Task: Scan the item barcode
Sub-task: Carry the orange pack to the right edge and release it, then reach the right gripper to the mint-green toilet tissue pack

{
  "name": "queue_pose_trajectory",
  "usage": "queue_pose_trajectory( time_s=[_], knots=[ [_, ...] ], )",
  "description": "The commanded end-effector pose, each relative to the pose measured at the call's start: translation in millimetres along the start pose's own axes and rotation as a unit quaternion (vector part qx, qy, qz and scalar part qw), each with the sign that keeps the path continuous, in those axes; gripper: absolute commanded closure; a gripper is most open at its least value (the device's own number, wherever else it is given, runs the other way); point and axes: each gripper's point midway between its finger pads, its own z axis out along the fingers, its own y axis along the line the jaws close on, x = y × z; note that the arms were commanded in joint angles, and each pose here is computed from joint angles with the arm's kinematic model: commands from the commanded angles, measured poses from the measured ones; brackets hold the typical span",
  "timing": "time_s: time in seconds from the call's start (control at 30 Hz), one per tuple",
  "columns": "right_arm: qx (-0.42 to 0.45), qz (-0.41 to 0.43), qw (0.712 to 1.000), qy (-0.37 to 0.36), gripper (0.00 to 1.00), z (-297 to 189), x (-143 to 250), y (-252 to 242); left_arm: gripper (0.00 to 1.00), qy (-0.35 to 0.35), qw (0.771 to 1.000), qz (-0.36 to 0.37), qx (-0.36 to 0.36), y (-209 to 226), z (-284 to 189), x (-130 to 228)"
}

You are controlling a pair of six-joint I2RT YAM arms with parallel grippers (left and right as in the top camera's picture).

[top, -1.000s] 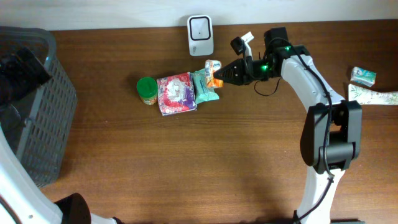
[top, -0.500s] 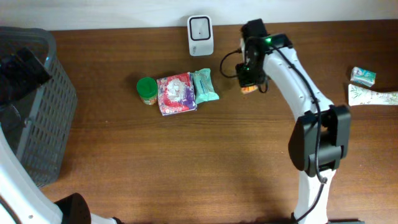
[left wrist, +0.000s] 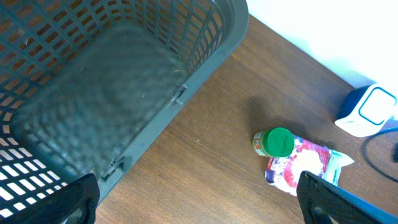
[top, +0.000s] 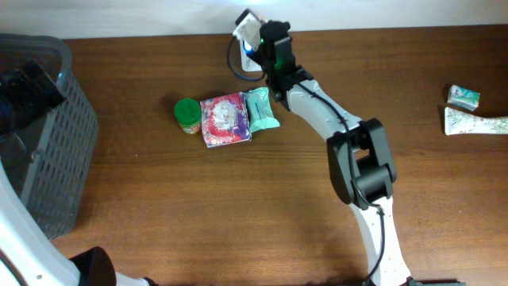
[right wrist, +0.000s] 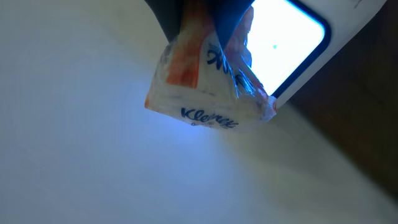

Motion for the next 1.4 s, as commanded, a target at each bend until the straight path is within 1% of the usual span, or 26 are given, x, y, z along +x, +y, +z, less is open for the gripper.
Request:
queue_pose_trajectory(
  time_s=[0.0,0.07,0.1,0.17,0.2,0.23,0.27,0.3,0.33,0.37,0.4,0.47,0.57,0.63,0.67,0.7,0.73,0.83,0.87,0.93,0.97,1.0,1.03,1.07,1.23,1.37],
  knots=[
    [-0.014,-0.011,1.0,-0.004,0.96,4,5,11,0.01,-0.003,1.0,-0.006,0.001,1,-3,0],
    [-0.011,0.002,1.0,0.002,0.96,5,8,8,0.01,-0.003,1.0,-0.006,0.001,1,-3,0],
    [-0.002,0.03,1.0,0.006,0.96,5,8,4,0.01,-0.003,1.0,-0.006,0.001,1,-3,0],
    [0.066,0.15,0.986,0.028,0.96,0,7,-39,0.01,-0.003,1.0,-0.006,0.001,1,-3,0],
    [0.079,0.221,0.971,0.046,0.96,-10,11,-78,0.01,-0.003,1.0,-0.006,0.001,1,-3,0],
    [0.089,0.26,0.96,0.062,0.96,-17,20,-101,0.01,-0.003,1.0,-0.006,0.001,1,-3,0],
    [0.107,0.32,0.936,0.105,0.96,-31,51,-137,0.01,-0.003,1.0,-0.006,0.001,1,-3,0],
    [0.12,0.35,0.917,0.146,0.96,-44,81,-158,0.01,-0.003,1.0,-0.006,0.001,1,-3,0],
    [0.128,0.368,0.903,0.18,0.96,-54,108,-170,0.01,-0.003,1.0,-0.006,0.001,1,-3,0],
    [0.143,0.396,0.874,0.244,0.96,-71,160,-185,0.01,-0.003,1.0,-0.006,0.001,1,-3,0],
    [0.147,0.405,0.856,0.285,0.96,-84,192,-191,0.01,-0.003,1.0,-0.006,0.001,1,-3,0],
    [0.176,0.447,0.785,0.391,0.96,-134,286,-214,0.01,-0.003,1.0,-0.006,0.001,1,-3,0],
    [0.209,0.469,0.729,0.453,0.96,-186,361,-241,0.01,-0.003,1.0,-0.006,0.001,1,-3,0],
    [0.232,0.484,0.702,0.468,0.84,-212,395,-258,0.01,-0.003,1.0,-0.006,0.001,1,-3,0],
    [0.236,0.486,0.697,0.471,0.72,-217,400,-261,0.01,-0.003,1.0,-0.006,0.001,1,-3,0],
    [0.237,0.487,0.695,0.473,0.08,-219,402,-262,0.01,-0.003,1.0,-0.006,0.001,1,-3,0],
    [0.233,0.486,0.694,0.477,0.01,-220,401,-259,0.01,-0.003,1.0,-0.006,0.001,1,-3,0],
    [0.195,0.494,0.703,0.472,0.01,-211,383,-245,0.01,-0.003,1.0,-0.006,0.001,1,-3,0],
    [0.167,0.512,0.717,0.443,0.01,-203,357,-245,0.01,-0.003,1.0,-0.006,0.001,1,-3,0],
    [0.08,0.549,0.752,0.357,0.01,-195,275,-245,0.01,-0.003,1.0,-0.006,0.001,1,-3,0],
    [0.023,0.566,0.758,0.323,0.01,-194,238,-235,0.01,-0.003,1.0,-0.006,0.001,1,-3,0],
    [-0.07,0.589,0.752,0.287,0.01,-196,192,-212,0.01,-0.003,1.0,-0.006,0.001,1,-3,0],
    [-0.142,0.603,0.737,0.27,0.01,-197,164,-189,0.01,-0.003,1.0,-0.006,0.001,1,-3,0],
    [-0.212,0.607,0.71,0.288,0.01,-202,139,-149,0.01,-0.003,1.0,-0.006,0.001,1,-3,0],
    [-0.308,0.514,0.737,0.311,0.01,-201,72,-56,0.01,-0.003,1.0,-0.006,0.001,1,-3,0],
    [-0.323,0.47,0.753,0.327,0.01,-202,50,-17,0.01,-0.003,1.0,-0.006,0.001,1,-3,0]
  ],
)
